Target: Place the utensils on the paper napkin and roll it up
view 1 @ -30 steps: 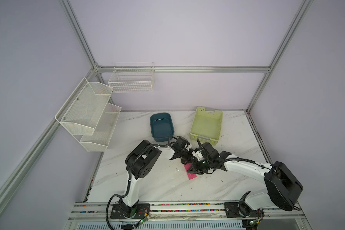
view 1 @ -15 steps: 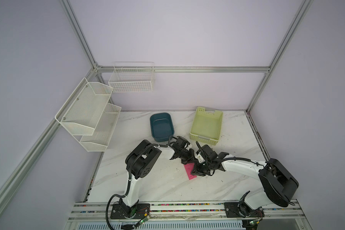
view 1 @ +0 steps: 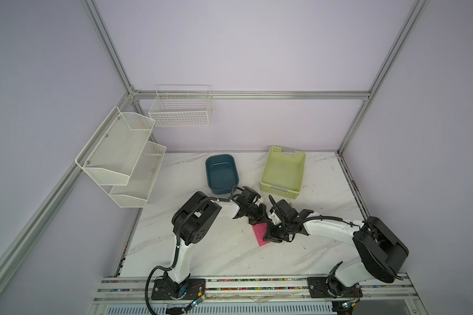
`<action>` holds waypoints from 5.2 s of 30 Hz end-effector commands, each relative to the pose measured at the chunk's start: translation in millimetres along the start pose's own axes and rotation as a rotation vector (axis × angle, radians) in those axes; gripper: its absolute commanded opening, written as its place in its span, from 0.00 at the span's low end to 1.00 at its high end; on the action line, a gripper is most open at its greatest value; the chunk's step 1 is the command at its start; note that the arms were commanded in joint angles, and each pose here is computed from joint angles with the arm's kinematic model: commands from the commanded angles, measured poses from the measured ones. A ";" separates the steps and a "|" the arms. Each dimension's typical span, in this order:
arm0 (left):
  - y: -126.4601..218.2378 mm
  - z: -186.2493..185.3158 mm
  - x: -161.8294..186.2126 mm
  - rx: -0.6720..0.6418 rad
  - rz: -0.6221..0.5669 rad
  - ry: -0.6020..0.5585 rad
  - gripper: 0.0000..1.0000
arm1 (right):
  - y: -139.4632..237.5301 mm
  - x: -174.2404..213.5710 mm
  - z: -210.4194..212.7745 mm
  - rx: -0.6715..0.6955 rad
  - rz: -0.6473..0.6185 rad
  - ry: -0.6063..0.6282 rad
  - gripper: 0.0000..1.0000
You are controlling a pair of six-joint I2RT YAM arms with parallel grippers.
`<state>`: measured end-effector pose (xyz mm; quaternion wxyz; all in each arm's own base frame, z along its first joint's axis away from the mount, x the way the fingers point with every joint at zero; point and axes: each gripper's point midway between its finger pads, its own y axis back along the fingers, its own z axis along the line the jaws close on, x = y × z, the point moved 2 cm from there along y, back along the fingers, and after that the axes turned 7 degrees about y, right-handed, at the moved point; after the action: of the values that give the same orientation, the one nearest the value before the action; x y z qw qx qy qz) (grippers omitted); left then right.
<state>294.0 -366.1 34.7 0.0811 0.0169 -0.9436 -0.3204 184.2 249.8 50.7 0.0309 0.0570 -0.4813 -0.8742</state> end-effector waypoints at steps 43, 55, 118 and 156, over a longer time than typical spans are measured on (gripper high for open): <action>74.9 6.1 62.4 -0.204 -0.085 -0.059 0.21 | -14.4 33.3 -9.9 -0.115 -0.026 -0.247 0.02; 48.5 40.0 65.1 -0.261 -0.030 -0.014 0.18 | -3.2 26.0 2.9 -0.111 -0.026 -0.182 0.12; 57.7 39.5 65.6 -0.285 -0.058 -0.012 0.18 | -3.6 -25.8 -24.9 -0.405 -0.070 -0.271 0.35; 53.9 -63.8 -20.1 -0.246 -0.183 -0.189 0.16 | -7.3 -24.2 -35.5 -0.390 -0.067 -0.277 0.03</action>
<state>311.5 -348.8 99.9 -0.0137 0.0672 -0.8911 -0.4485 216.5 232.1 36.3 -0.0517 -0.0420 -0.2859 -0.9559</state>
